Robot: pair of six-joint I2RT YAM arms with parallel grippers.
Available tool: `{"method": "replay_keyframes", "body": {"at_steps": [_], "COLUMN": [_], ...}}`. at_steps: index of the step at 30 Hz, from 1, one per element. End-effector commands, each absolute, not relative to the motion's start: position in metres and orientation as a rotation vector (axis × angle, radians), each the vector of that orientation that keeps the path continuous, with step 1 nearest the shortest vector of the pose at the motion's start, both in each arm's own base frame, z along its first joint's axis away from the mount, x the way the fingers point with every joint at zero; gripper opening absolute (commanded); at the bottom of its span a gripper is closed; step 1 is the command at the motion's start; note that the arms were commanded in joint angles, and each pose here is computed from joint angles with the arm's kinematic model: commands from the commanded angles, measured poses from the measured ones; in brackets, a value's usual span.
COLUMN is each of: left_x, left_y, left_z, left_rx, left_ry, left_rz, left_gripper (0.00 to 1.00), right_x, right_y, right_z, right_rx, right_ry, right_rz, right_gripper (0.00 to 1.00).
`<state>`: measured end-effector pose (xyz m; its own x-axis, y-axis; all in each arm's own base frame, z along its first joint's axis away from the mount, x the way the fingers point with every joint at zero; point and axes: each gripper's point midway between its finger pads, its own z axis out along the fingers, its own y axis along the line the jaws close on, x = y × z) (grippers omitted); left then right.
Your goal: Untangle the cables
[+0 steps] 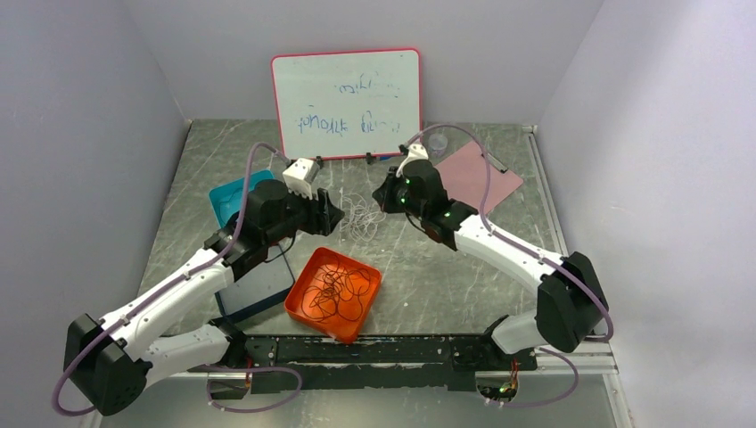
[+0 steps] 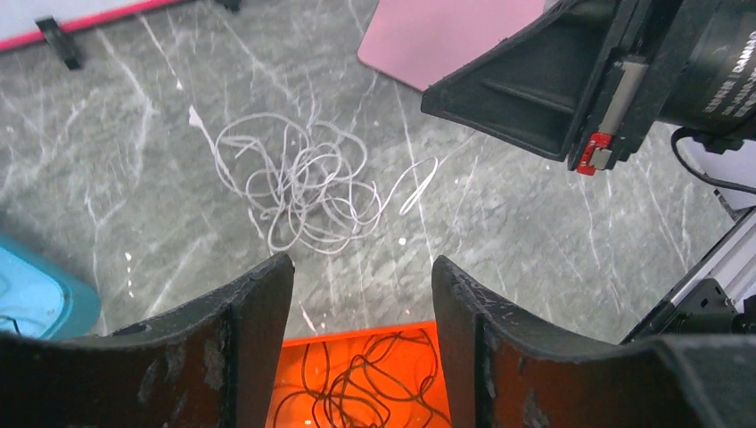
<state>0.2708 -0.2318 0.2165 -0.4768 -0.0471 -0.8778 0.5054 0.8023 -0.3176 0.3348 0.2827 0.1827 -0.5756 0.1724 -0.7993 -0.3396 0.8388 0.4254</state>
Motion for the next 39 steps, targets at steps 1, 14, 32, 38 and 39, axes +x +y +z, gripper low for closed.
{"method": "replay_keyframes", "body": {"at_steps": [1, 14, 32, 38, 39], "left_x": [0.278, 0.284, 0.298, 0.316, 0.316], "left_y": [-0.241, -0.269, -0.298, -0.287, -0.285], "left_z": [0.242, 0.263, 0.276, 0.241, 0.236], "left_rx": [0.376, 0.512, 0.613, 0.525, 0.514], "left_ry": [1.837, 1.670, 1.526, 1.637, 1.648], "left_rz": [-0.728, -0.814, -0.865, -0.767, -0.761], "left_gripper": [0.64, 0.63, 0.63, 0.62, 0.62], "right_x": [0.339, 0.338, 0.342, 0.338, 0.337], "right_y": [0.279, 0.289, 0.286, 0.284, 0.283], "right_z": [0.223, 0.273, 0.324, 0.344, 0.347], "right_rx": [-0.153, -0.198, -0.039, -0.030, -0.029], "right_ry": [2.018, 1.942, 1.904, 1.864, 1.856], "right_rz": [0.665, 0.743, 0.826, 0.856, 0.857], "right_gripper": [0.00, 0.00, 0.00, 0.00, 0.00]}}
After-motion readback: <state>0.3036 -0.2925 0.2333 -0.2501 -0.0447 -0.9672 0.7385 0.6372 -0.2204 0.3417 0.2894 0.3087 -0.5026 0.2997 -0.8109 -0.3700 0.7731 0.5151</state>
